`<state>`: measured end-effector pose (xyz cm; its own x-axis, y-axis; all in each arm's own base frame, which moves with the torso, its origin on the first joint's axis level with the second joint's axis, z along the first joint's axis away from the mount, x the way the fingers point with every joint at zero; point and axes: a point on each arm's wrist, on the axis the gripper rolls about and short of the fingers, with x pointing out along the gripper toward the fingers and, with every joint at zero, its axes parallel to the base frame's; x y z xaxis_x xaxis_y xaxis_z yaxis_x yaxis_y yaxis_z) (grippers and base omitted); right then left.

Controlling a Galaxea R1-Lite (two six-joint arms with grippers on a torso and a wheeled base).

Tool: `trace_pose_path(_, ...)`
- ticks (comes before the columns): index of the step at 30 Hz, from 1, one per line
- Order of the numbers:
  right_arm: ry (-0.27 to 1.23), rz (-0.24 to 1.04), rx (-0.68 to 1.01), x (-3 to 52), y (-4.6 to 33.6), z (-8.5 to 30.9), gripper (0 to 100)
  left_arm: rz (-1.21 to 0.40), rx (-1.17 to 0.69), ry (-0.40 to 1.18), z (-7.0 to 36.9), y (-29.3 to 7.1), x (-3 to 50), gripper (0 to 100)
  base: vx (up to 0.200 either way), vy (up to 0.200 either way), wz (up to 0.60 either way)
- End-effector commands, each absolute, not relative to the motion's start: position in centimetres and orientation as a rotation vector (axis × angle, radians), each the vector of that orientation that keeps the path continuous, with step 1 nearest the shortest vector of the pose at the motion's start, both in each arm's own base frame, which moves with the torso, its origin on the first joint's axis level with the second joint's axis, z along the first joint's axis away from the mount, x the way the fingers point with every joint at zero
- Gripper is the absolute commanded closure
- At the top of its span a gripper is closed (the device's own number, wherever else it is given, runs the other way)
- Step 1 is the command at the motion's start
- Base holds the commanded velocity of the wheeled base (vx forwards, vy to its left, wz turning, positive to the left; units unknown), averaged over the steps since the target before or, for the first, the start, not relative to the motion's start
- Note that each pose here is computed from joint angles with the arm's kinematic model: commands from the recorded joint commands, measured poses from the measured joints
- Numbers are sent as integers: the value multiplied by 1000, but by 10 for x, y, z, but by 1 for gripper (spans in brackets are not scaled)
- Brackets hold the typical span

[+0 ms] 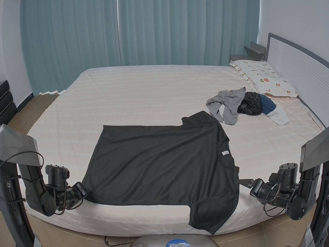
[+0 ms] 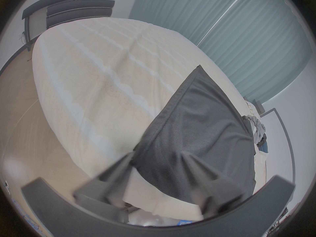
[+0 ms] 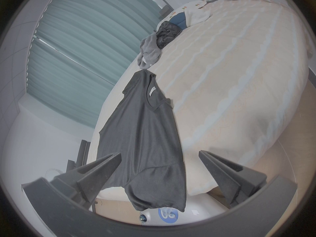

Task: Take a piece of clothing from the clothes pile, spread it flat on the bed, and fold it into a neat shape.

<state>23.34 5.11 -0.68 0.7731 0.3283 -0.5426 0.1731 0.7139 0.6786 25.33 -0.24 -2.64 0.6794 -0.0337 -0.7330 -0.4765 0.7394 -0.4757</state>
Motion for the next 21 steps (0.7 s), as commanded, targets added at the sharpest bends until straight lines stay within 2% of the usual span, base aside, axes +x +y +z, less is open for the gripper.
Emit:
trace_pose_path(1,733,123,773,234,61,-15,0,279,-710,806,-27,-2,250,100,0,0,0)
trace_pose_path(20,717,156,736,262,71,-37,0,281,-709,817,-24,-2,243,100,0,0,0)
trace_pose_path(21,719,154,734,263,72,-38,100,280,-709,815,-24,-2,243,100,0,0,0)
